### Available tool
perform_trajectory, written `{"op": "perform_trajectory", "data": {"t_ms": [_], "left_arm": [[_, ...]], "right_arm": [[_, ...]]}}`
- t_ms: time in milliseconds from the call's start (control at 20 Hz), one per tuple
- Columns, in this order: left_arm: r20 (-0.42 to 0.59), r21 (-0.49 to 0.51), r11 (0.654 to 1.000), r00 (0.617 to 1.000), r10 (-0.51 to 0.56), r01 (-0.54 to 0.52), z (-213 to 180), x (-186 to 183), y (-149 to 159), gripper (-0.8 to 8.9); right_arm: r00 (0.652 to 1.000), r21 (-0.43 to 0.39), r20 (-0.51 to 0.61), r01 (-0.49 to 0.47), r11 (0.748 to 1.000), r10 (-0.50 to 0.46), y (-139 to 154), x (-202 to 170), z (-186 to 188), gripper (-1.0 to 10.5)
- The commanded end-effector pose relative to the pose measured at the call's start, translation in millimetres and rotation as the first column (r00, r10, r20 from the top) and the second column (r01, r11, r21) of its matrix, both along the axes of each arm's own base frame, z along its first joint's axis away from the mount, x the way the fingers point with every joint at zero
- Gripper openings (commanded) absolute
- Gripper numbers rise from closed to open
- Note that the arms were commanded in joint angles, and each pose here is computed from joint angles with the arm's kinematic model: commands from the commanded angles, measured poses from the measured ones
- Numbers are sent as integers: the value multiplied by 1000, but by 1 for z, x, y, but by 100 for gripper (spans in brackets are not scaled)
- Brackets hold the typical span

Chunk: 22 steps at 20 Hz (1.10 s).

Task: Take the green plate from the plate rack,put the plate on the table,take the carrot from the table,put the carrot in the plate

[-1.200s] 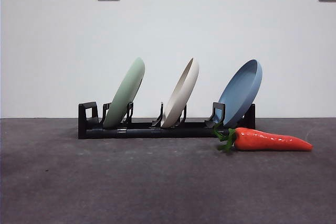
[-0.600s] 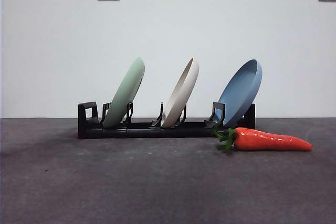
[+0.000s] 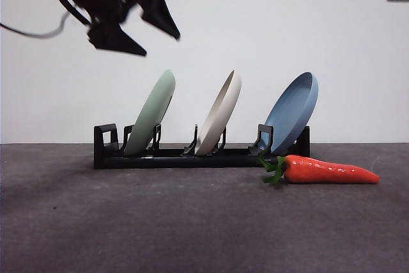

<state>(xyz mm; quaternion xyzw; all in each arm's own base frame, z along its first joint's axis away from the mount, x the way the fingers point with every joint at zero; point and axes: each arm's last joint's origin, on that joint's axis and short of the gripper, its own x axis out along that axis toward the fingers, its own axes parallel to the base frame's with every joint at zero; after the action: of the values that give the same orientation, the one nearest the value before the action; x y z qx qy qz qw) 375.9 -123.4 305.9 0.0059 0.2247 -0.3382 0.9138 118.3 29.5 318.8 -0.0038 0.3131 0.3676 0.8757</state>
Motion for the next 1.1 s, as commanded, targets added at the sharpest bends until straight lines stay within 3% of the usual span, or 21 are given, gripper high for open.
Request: {"op": "perform_trajectory", "data": {"t_ms": [50, 350, 600, 650, 1100], "left_arm": [[25, 29, 999, 999, 27, -27, -19, 14, -9, 596], [-9, 73, 995, 997, 71, -70, -64, 36, -21, 559], [-29, 79, 995, 998, 57, -55, -71, 36, -26, 70], [-31, 78, 995, 998, 58, -56, -71, 36, -26, 17], [-34, 55, 998, 999, 41, -39, -65, 35, -25, -8]], "right_arm": [[1000, 4, 6, -2, 1000, 2, 0, 0, 1, 616], [1000, 4, 6, -2, 1000, 2, 0, 0, 1, 594], [1000, 3, 6, -2, 1000, 2, 0, 1, 1, 595], [1000, 3, 3, -2, 1000, 2, 0, 1, 1, 595], [1000, 2, -6, -2, 1000, 2, 1, 3, 0, 595]]}}
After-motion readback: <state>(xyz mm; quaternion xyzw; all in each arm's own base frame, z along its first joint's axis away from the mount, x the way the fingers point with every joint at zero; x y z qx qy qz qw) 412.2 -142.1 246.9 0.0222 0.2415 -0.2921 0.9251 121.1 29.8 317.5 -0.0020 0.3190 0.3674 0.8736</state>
